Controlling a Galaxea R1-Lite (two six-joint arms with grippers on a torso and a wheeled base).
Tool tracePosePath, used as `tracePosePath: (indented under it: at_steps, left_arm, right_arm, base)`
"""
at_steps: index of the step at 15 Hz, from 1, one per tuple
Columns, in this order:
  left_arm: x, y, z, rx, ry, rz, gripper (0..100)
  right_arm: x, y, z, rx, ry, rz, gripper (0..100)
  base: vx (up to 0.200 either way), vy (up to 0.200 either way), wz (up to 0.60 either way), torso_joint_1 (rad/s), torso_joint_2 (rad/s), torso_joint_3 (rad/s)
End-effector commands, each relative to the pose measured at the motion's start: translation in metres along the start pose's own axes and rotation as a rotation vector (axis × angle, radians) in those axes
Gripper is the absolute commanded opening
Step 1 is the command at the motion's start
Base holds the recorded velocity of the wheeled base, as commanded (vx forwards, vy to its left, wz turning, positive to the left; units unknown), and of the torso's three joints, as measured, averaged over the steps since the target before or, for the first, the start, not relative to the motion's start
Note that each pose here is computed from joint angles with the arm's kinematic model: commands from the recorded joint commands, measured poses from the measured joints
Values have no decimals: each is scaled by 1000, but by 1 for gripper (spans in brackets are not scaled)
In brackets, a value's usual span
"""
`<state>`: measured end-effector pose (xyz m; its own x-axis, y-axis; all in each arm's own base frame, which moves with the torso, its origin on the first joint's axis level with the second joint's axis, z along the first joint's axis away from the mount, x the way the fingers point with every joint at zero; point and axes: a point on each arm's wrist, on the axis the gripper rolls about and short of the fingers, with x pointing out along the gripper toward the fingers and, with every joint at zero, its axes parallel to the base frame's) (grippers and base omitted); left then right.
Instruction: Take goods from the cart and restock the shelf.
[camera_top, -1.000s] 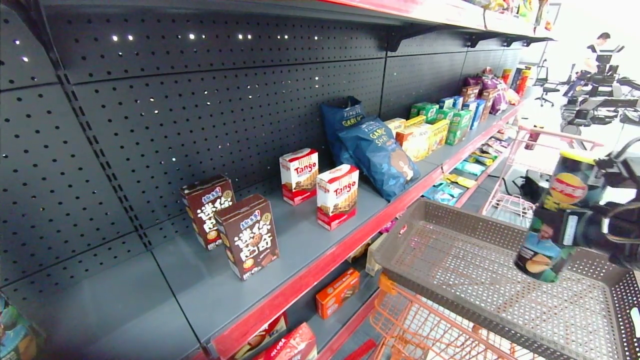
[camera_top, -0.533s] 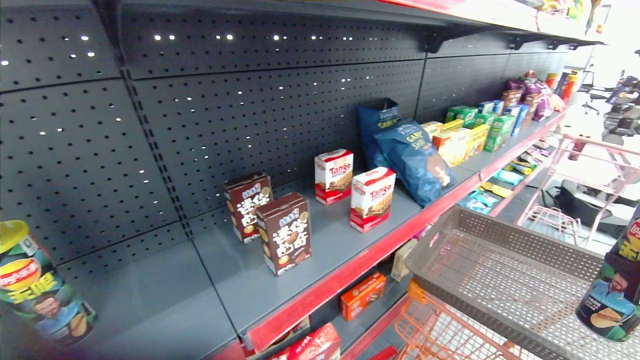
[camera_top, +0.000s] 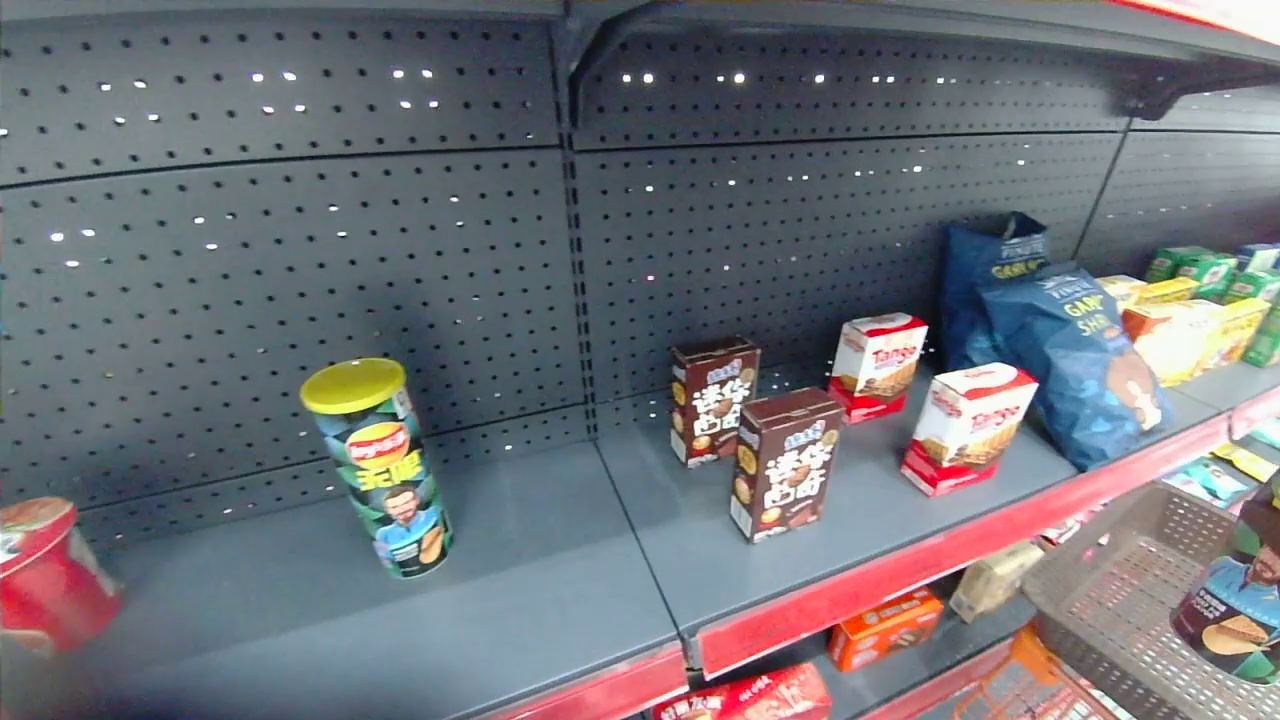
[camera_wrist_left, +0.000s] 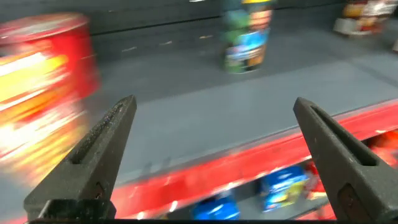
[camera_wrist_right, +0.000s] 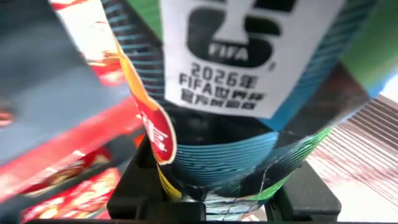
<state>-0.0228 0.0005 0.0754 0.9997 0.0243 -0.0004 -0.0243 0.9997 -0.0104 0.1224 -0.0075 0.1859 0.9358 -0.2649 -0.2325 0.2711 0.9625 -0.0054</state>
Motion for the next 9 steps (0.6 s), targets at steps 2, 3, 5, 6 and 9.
tracePosePath:
  at_steps: [2, 3, 5, 6, 9]
  left_arm:
    - [0, 0, 0, 0, 0, 0, 100]
    - [0, 0, 0, 0, 0, 0, 100]
    - [0, 0, 0, 0, 0, 0, 100]
    - [0, 0, 0, 0, 0, 0, 100]
    - [0, 0, 0, 0, 0, 0, 100]
  right_arm:
    - [-1, -1, 0, 2, -5, -1, 0]
    - [-2, -1, 1, 5, -10, -4, 0]
    - [-6, -2, 2, 9, -28, -7, 0]
    - [-22, -7, 4, 26, -89, -1, 0]
    - [-57, -15, -8, 34, -151, 79, 0]
  base:
    - [0, 0, 600, 2, 2, 7]
    - [0, 0, 600, 2, 7, 2]
    - [0, 0, 300, -1, 1, 4]
    - [0, 0, 0, 0, 0, 0]
    - [0, 0, 0, 0, 0, 0]
